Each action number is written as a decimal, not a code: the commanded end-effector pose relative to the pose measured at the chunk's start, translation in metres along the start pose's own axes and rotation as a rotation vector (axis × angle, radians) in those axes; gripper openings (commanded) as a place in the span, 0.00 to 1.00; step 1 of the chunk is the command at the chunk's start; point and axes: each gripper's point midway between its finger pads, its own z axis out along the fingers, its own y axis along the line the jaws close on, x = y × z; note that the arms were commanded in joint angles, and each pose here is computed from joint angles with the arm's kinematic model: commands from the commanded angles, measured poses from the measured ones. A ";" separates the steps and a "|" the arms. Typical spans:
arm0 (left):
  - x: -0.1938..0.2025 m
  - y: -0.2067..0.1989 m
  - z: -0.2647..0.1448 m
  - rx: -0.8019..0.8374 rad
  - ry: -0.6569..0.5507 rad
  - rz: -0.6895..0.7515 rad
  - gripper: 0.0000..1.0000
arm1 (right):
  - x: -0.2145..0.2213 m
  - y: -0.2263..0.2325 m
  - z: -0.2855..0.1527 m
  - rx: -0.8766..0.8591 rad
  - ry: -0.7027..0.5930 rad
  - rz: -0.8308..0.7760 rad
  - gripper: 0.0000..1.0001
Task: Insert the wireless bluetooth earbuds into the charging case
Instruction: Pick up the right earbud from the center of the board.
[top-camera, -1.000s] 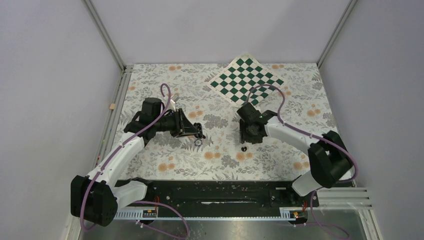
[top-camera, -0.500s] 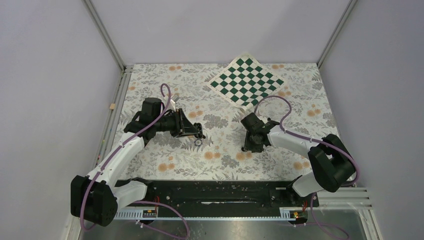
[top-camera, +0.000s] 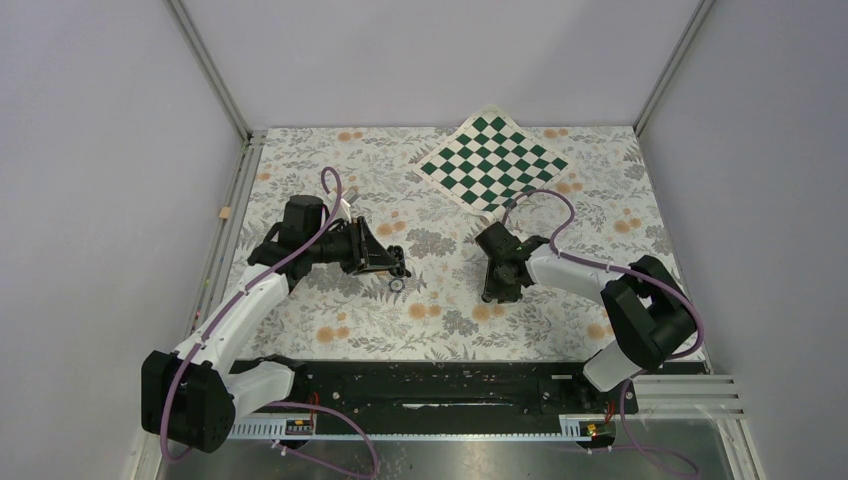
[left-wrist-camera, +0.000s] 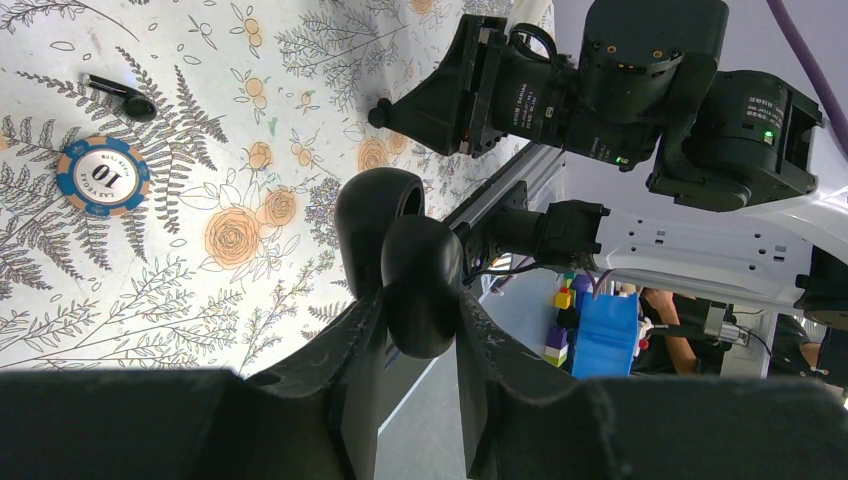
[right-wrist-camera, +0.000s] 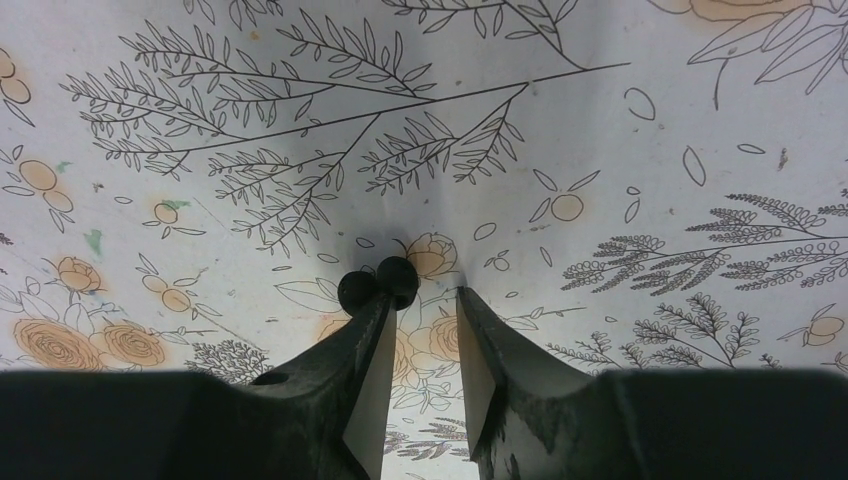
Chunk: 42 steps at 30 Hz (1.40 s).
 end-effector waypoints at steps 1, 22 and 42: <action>-0.008 -0.013 -0.002 0.054 -0.023 0.050 0.00 | -0.015 -0.001 0.004 0.033 -0.058 -0.006 0.34; -0.006 -0.014 -0.003 0.059 -0.023 0.056 0.00 | -0.027 0.012 0.003 0.007 -0.079 0.002 0.11; 0.017 -0.019 0.033 0.057 0.102 0.098 0.00 | -0.024 0.005 -0.053 -0.095 -0.058 -0.444 0.00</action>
